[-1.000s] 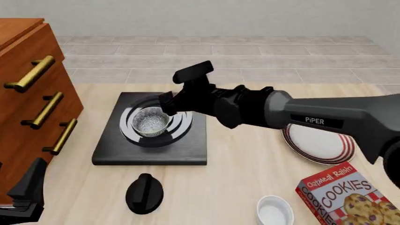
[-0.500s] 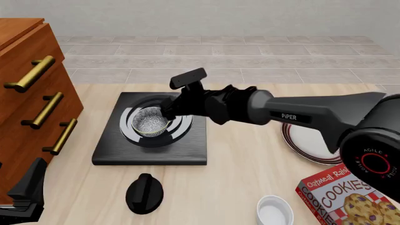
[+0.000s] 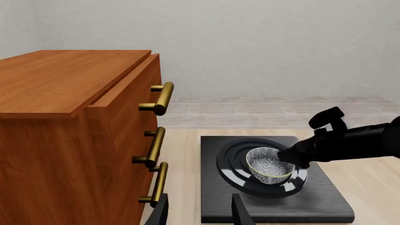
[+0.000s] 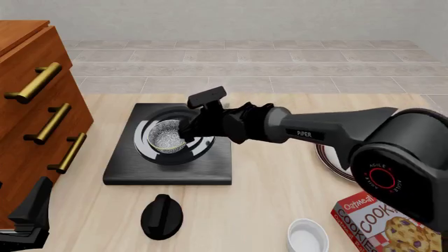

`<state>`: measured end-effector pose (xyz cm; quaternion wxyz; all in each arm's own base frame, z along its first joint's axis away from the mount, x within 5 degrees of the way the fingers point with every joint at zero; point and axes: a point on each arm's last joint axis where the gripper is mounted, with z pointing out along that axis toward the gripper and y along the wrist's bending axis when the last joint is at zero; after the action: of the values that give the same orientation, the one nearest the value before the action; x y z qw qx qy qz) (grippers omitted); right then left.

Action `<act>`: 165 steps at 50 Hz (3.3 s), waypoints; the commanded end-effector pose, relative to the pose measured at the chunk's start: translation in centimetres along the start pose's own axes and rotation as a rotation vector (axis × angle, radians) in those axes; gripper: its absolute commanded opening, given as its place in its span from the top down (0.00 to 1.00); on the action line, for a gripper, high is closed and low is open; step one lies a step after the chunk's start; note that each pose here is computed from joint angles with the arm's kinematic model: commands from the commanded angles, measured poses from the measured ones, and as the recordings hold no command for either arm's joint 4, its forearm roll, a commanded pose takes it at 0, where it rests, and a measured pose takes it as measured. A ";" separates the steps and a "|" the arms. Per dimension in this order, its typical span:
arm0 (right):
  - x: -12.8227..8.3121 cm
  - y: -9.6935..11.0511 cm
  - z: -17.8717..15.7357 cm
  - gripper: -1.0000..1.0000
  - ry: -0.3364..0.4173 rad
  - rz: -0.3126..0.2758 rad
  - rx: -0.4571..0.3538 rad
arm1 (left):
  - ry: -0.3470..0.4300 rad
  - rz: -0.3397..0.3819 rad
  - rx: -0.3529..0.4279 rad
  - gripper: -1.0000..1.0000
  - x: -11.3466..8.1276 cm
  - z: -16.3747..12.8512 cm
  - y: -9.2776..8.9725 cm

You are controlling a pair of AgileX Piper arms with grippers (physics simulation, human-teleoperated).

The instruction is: Pick the akita bowl on the stove and place it on the plate.

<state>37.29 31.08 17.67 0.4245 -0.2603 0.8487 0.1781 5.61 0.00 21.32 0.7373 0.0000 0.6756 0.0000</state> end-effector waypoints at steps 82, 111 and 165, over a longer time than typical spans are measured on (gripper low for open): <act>1.0 -0.5 -1.9 1.00 -0.031 -0.102 0.005 | 0.000 0.000 0.000 0.00 0.0 0.0 0.0; 1.9 -5.7 -8.3 1.00 -0.125 0.020 0.105 | 0.000 0.000 0.000 0.00 0.0 0.0 0.0; 9.9 -20.9 -18.3 1.00 -0.147 0.313 0.529 | 0.000 0.000 0.000 0.00 0.0 0.0 0.0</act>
<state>34.04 4.91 18.27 0.4973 -0.0430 0.8652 0.0477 5.61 0.00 21.32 0.7373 0.0000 0.6756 0.0000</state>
